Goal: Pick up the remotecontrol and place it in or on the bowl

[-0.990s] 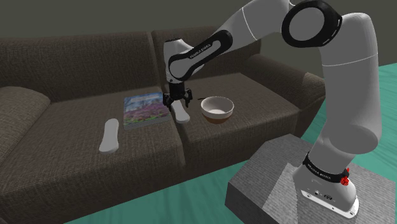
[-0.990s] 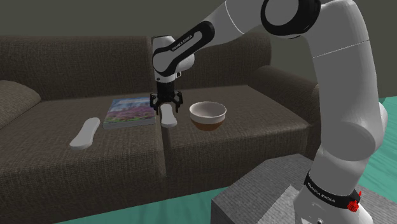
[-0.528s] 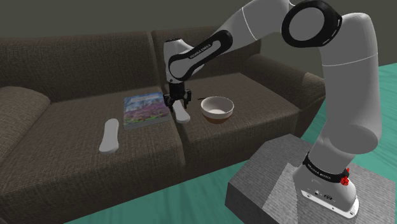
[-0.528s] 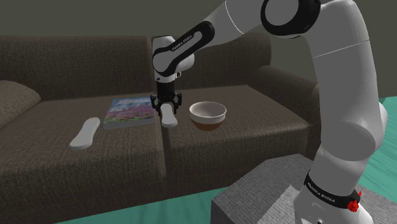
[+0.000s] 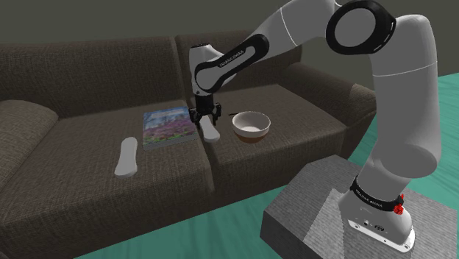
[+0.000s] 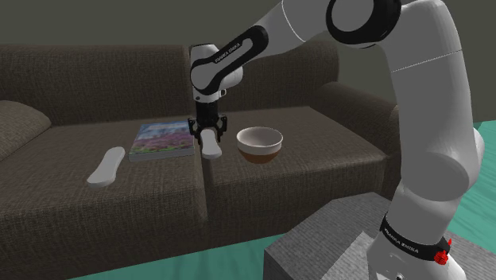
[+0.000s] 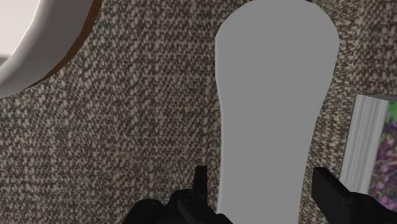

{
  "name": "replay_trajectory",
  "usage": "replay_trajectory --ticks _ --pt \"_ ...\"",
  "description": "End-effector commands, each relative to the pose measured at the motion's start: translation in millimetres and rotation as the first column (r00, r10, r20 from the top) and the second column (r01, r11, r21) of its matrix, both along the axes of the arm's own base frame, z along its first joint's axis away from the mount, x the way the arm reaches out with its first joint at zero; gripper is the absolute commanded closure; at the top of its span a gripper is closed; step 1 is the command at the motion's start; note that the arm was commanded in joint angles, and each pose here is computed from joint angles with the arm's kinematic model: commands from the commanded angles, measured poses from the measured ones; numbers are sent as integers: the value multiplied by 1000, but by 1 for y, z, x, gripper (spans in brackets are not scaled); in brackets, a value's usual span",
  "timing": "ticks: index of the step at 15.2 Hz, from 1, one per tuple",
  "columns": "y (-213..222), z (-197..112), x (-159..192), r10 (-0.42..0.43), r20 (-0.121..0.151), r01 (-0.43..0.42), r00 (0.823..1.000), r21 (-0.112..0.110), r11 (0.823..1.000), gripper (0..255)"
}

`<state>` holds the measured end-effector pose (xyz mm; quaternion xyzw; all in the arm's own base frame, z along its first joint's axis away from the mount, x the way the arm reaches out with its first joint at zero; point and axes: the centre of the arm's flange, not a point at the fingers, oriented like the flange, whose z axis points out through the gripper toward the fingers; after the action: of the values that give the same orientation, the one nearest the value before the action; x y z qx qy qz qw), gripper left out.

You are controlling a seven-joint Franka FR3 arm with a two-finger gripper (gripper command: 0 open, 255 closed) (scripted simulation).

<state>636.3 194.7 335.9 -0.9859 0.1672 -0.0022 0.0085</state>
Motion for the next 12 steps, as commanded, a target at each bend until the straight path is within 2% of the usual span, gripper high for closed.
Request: replay_trajectory --ticks 1,12 --pt "0 8 0 0 0 0 1000 0 1000 255" --pt "0 66 0 0 0 0 1000 0 1000 255"
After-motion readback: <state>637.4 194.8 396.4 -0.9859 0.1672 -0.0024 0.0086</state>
